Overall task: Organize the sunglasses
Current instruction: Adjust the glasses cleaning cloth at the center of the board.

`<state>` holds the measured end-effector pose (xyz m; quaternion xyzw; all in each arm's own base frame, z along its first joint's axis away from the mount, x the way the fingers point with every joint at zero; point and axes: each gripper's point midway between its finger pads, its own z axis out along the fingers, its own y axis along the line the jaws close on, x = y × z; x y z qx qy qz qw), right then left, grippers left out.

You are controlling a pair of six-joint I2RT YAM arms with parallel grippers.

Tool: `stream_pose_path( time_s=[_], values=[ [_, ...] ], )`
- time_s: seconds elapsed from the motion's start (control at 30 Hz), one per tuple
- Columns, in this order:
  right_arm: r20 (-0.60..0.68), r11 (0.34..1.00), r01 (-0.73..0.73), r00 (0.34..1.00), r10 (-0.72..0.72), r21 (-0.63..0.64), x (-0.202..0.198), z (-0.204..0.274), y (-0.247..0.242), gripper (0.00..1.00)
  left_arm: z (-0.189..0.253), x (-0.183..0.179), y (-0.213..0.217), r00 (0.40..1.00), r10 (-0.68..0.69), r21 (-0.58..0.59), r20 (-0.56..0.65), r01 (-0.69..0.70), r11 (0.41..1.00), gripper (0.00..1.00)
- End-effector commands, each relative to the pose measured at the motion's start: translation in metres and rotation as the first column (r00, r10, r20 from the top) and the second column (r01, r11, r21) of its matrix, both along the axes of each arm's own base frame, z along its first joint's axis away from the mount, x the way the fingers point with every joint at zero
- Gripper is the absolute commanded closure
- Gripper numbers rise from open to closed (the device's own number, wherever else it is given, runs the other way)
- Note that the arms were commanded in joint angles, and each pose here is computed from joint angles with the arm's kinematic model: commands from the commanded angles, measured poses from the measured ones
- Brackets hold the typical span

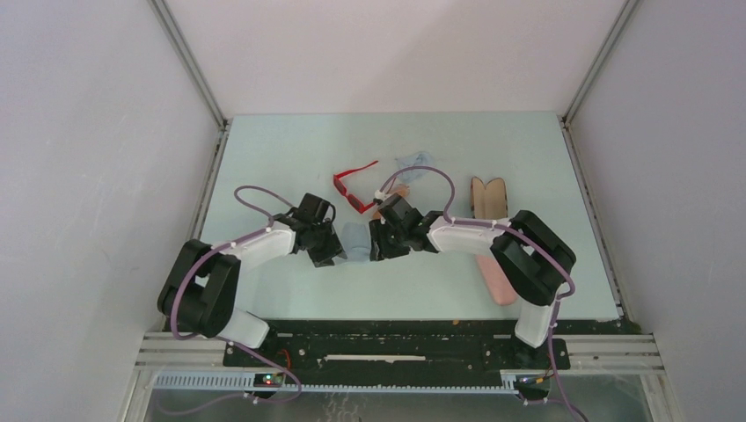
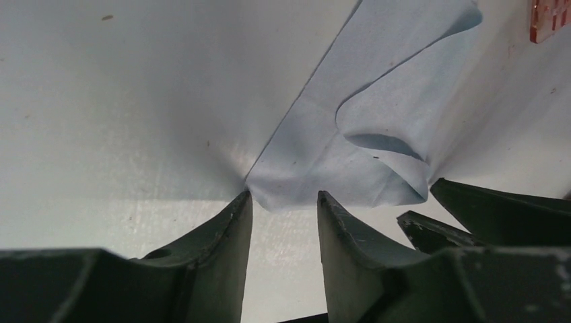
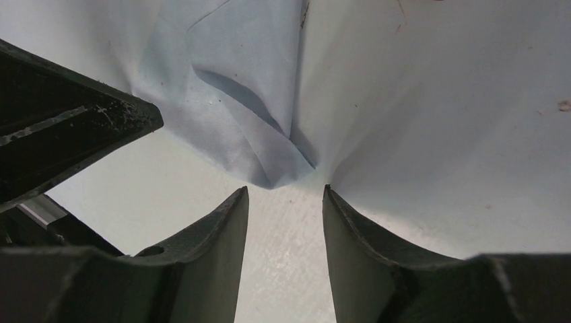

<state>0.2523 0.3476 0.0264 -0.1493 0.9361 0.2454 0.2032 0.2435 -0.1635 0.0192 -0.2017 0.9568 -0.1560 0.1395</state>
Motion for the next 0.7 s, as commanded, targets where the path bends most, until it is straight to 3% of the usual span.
stream_pose_path(
  time_s=[0.0, 0.13, 0.27, 0.37, 0.57, 0.67],
  values=[
    [0.018, 0.997, 0.018, 1.0, -0.019, 0.081, 0.016, 0.016, 0.021, 0.5, -0.023, -0.001, 0.006, 0.999, 0.04, 0.026, -0.02, -0.039, 0.999, 0.59],
    [0.019, 0.996, 0.032, 0.999, -0.033, 0.084, 0.019, 0.016, 0.022, 0.61, -0.029, -0.001, 0.007, 0.999, 0.045, 0.033, -0.031, -0.044, 0.998, 0.77],
    [0.016, 0.995, 0.035, 0.999, -0.037, 0.097, 0.02, 0.021, 0.021, 0.83, -0.022, 0.002, 0.007, 0.999, 0.032, 0.037, -0.016, -0.032, 0.999, 0.98],
    [0.009, 0.992, 0.05, 0.999, -0.051, 0.115, 0.023, 0.037, 0.017, 1.0, -0.001, 0.012, -0.007, 1.0, -0.01, -0.021, 0.015, 0.01, 1.0, 1.0],
    [0.066, 0.977, 0.071, 0.994, -0.085, 0.199, 0.046, 0.108, 0.008, 1.0, 0.105, 0.057, -0.02, 0.972, -0.05, -0.05, 0.23, 0.063, 0.997, 1.0],
    [0.073, 0.98, 0.069, 0.994, -0.084, 0.188, 0.041, 0.133, 0.001, 1.0, 0.135, 0.055, -0.023, 0.957, -0.052, -0.08, 0.285, 0.078, 0.994, 1.0]
  ],
)
